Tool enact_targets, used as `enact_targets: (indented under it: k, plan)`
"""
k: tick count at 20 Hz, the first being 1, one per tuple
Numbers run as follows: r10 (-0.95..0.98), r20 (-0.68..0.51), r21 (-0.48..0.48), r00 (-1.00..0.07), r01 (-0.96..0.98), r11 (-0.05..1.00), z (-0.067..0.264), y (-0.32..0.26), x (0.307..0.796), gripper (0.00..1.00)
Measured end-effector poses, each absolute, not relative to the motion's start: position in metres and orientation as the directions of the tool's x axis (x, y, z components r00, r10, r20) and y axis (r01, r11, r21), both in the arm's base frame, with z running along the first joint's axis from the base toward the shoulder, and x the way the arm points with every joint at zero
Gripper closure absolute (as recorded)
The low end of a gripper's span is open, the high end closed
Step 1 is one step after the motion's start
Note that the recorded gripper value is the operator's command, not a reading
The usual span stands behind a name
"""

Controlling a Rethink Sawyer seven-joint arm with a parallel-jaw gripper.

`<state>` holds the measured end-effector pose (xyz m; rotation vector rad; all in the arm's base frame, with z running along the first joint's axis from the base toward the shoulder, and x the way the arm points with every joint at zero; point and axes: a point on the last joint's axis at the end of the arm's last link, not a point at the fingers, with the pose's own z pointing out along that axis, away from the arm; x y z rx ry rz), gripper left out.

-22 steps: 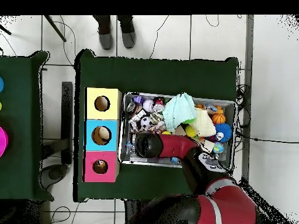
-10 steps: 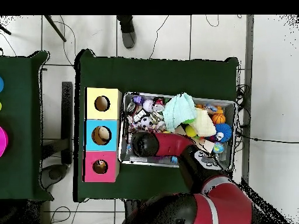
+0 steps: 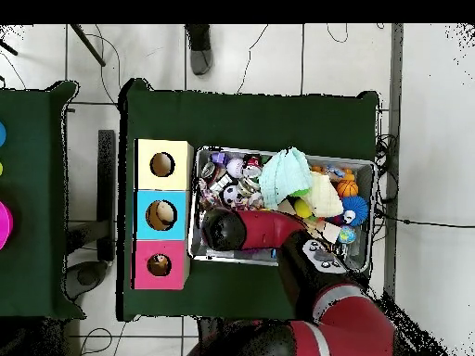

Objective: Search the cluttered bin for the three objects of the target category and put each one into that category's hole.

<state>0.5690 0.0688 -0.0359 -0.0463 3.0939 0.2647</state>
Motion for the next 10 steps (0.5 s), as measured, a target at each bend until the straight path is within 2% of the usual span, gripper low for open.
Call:
enact_targets:
  k: [10]
  plan:
    - [-0.072, -0.093, 0.112, -0.993, -0.083, 0.990, 0.007, 0.074, 0.575, 0.00]
